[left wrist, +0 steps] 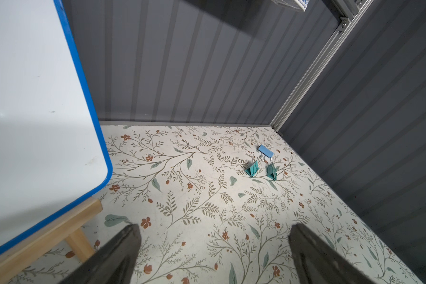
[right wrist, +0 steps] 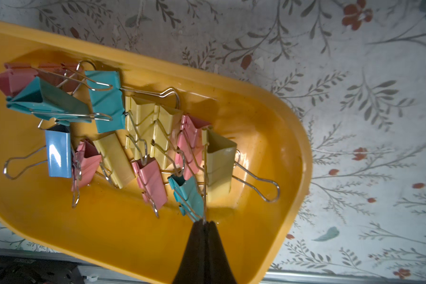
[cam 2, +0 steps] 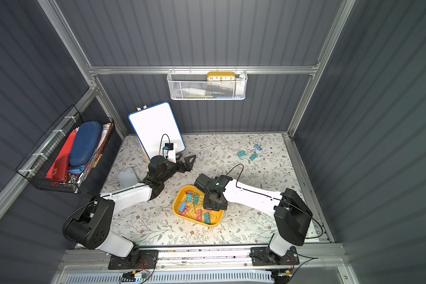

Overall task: Put the binder clips in the storage box
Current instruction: Place the binder clip in the storage box.

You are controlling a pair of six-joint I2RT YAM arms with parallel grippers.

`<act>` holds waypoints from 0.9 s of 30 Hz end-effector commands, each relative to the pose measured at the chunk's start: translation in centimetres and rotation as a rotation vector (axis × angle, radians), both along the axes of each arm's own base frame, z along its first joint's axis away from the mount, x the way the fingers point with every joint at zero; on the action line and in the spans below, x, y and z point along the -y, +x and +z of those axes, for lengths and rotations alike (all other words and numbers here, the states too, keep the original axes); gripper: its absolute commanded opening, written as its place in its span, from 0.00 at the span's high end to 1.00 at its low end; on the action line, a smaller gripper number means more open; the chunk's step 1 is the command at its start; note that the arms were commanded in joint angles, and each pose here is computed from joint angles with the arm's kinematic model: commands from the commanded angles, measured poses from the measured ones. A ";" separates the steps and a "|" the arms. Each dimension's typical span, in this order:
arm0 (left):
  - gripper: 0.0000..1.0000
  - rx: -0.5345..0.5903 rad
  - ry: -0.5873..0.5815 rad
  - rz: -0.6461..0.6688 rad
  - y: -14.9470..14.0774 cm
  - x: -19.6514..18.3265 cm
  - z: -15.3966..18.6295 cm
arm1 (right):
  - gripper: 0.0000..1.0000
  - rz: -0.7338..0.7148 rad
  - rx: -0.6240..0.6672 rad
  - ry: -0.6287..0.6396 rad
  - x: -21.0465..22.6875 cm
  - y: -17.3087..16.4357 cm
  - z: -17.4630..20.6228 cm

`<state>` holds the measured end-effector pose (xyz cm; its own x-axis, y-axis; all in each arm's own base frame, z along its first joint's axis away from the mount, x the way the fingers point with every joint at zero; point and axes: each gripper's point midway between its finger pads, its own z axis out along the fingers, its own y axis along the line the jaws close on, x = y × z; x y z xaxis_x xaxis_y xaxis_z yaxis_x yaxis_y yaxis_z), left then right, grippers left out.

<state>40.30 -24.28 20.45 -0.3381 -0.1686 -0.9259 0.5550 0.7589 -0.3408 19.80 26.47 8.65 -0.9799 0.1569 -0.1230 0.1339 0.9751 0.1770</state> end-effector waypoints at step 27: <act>0.01 0.024 0.002 0.001 0.0 0.1 1.2 | 0.61 -0.465 0.477 -0.029 11.1 23.2 7.9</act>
<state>40.30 -24.22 20.22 -0.3453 -0.1652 -0.9238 0.5498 0.7621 -0.3418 38.91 18.07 17.27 -0.7186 0.4764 -0.5066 0.3644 0.8785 0.3091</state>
